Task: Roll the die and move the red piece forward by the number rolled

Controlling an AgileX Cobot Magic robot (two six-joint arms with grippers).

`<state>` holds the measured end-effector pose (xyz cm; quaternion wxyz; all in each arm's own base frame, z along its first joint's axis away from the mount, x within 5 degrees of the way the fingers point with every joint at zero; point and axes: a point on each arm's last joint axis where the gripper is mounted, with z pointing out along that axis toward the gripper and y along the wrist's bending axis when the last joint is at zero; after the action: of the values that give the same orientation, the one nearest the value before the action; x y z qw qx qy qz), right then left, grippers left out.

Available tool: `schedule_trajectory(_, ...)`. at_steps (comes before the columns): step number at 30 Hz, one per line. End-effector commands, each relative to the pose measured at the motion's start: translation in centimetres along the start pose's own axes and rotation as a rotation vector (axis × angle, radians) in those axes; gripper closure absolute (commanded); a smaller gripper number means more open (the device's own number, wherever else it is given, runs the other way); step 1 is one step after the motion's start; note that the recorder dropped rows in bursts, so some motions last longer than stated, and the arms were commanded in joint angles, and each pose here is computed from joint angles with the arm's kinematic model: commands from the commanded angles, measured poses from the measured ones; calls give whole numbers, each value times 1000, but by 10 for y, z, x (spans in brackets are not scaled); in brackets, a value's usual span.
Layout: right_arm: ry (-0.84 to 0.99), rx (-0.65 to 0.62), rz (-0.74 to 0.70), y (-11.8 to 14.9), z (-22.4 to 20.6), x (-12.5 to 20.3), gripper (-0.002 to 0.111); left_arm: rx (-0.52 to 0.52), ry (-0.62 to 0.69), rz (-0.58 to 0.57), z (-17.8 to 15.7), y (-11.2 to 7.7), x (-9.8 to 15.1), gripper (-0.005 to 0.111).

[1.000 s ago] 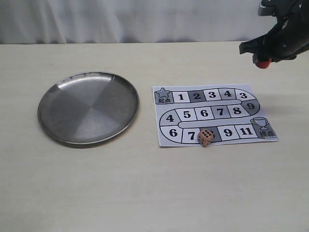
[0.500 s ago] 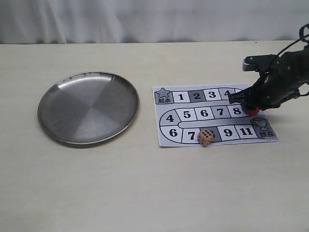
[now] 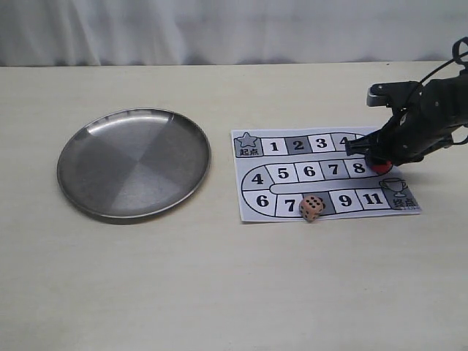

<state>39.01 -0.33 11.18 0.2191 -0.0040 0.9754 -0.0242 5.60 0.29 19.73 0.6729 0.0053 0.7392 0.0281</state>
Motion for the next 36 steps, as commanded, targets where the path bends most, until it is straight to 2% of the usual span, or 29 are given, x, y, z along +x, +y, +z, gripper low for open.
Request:
schedule_trajectory(1,-6,4,-1,-2,0,0,66,10,-9,-2,0,-1,0,107)
schedule_trajectory(3,-10,3,0,-2,0,0,53,10,-9,-2,0,-1,0,107)
schedule_trajectory(8,-27,2,1,-2,-2,-4,38,10,-9,-2,0,-1,0,107)
schedule_trajectory(11,-45,5,2,-3,-10,-10,35,10,-9,-2,0,-1,0,107)
schedule_trajectory(15,-90,17,9,-6,-47,-27,35,10,-9,-2,0,-1,0,107)
schedule_trajectory(17,-149,21,8,-7,-75,-35,40,10,-9,-2,0,-1,0,107)
schedule_trajectory(18,-193,23,0,-8,-92,-39,47,10,-9,-2,0,-1,0,107)
schedule_trajectory(21,-301,41,-68,-11,-148,-44,73,10,-9,-2,0,-1,0,107)
schedule_trajectory(24,-401,44,-69,-13,-196,-39,100,10,-9,-2,0,-1,0,107)
schedule_trajectory(25,-452,36,-53,-13,-211,-34,104,10,-9,-2,0,-1,0,107)
schedule_trajectory(28,-612,-6,-9,-9,-245,-12,104,10,-9,-2,0,-1,0,107)
schedule_trajectory(30,-763,-13,-1,-9,-271,22,104,10,-9,-2,0,-1,0,107)
schedule_trajectory(33,-916,-64,88,-7,-278,88,104,10,-9,-2,0,-1,0,107)
schedule_trajectory(36,-981,-95,154,-6,-272,141,104,10,-9,-2,0,-1,0,107)
